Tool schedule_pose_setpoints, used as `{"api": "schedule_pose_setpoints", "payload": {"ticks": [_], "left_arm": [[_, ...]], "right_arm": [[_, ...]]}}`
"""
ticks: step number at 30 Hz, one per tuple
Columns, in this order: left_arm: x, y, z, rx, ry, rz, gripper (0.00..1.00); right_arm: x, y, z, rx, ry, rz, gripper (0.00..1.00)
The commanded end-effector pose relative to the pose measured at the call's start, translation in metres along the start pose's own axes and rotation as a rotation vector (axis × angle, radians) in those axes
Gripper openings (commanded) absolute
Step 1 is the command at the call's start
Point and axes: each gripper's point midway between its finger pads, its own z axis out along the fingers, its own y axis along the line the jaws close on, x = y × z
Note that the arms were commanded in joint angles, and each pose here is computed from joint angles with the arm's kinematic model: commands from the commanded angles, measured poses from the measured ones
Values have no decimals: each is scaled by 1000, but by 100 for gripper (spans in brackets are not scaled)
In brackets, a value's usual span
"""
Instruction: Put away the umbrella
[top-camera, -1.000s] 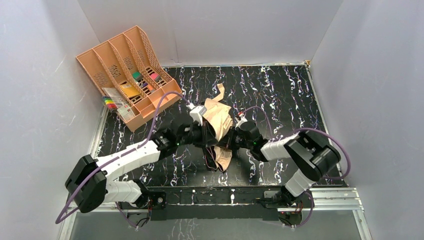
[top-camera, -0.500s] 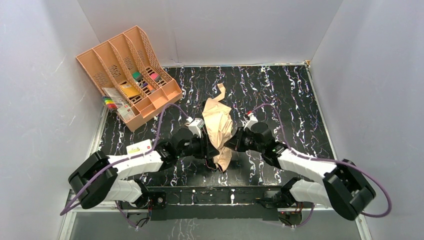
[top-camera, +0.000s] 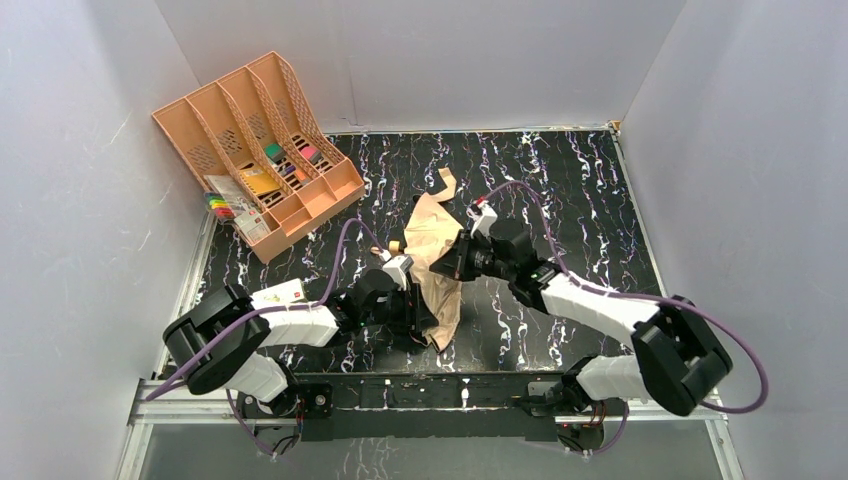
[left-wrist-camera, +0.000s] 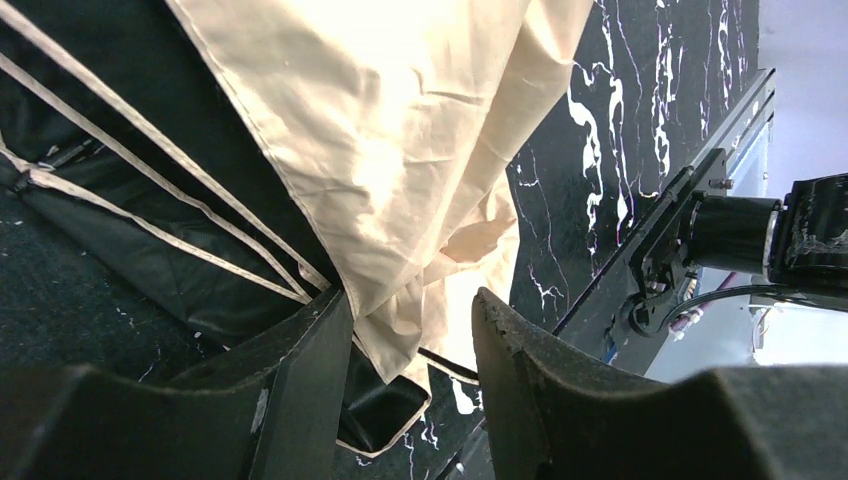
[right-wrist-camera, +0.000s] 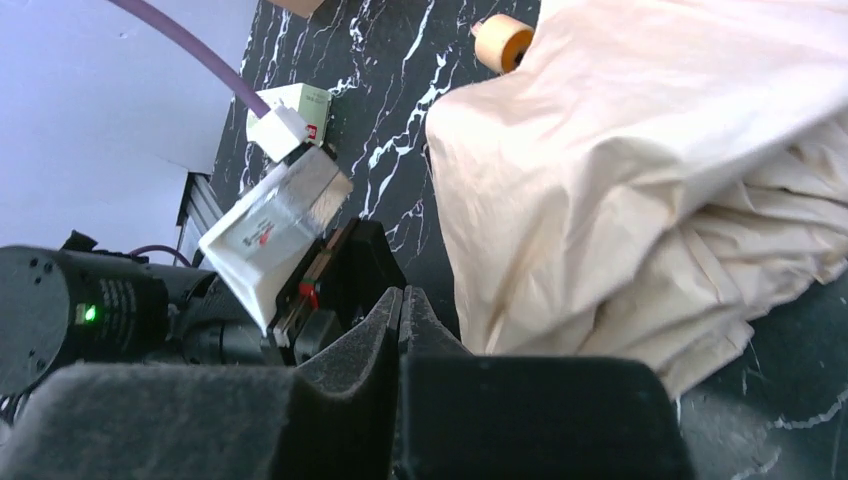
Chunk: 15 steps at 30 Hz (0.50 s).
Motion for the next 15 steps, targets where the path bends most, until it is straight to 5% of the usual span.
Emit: {"api": "schedule_pose_setpoints", "payload": {"ticks": [1,15], "left_arm": [[10,9,1,-24,11,-3,46],[19,10,-1,-25,34,0,40]], "right_arm": [[-23,29,18,-114,-28,-41,7],[27,-42,49,52,61,68,1]]}}
